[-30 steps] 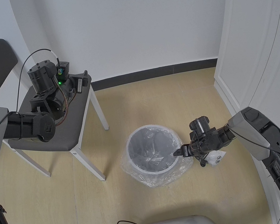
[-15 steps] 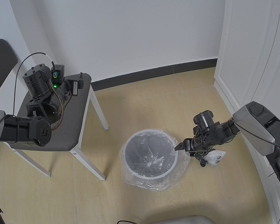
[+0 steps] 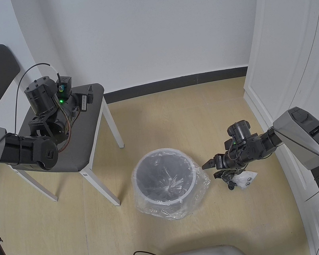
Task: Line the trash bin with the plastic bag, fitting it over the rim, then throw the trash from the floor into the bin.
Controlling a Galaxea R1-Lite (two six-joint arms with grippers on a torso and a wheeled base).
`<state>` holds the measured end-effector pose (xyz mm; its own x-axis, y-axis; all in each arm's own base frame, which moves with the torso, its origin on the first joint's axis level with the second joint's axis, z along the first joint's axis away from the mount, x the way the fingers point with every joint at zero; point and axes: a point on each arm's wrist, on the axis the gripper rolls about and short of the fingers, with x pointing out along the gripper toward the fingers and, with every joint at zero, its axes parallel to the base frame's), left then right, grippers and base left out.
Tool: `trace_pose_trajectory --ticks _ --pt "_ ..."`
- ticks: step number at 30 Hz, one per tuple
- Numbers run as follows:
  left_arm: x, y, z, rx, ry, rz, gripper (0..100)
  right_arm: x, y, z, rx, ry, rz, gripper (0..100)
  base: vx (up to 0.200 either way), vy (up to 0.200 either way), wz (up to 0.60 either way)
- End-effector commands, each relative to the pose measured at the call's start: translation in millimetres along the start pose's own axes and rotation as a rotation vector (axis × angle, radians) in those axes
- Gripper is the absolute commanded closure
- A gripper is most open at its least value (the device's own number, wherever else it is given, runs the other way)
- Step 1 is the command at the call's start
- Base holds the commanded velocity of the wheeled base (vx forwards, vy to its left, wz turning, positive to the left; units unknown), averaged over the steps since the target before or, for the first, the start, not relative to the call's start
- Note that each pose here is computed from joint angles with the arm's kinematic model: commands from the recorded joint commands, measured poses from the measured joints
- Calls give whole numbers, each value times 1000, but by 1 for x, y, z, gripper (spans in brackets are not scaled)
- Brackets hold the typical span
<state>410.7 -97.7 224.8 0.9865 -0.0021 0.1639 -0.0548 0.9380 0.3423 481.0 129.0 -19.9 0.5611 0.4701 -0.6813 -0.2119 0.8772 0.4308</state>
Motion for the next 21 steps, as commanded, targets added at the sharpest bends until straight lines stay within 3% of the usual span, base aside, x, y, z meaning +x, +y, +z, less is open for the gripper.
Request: trace_pose_trajectory --ticks 1,11,17,19,21 --pt "-2 0 -5 3 8 1 0 10 -11 -4 -6 -3 -18 0 0 0 0" --pt "-6 -4 -13 -8 -28 8 0 39 -10 -12 -35 -55 -92 0 0 0 0" --pt "-11 -10 0 -35 -83 1 0 53 -15 -13 -33 -72 -91 0 0 0 0" --pt "-23 -20 17 -70 -144 -20 0 62 -20 -14 -34 -87 -112 0 0 0 0" --pt "-31 -28 20 -80 -152 -44 0 65 -23 -13 -34 -101 -134 0 0 0 0"
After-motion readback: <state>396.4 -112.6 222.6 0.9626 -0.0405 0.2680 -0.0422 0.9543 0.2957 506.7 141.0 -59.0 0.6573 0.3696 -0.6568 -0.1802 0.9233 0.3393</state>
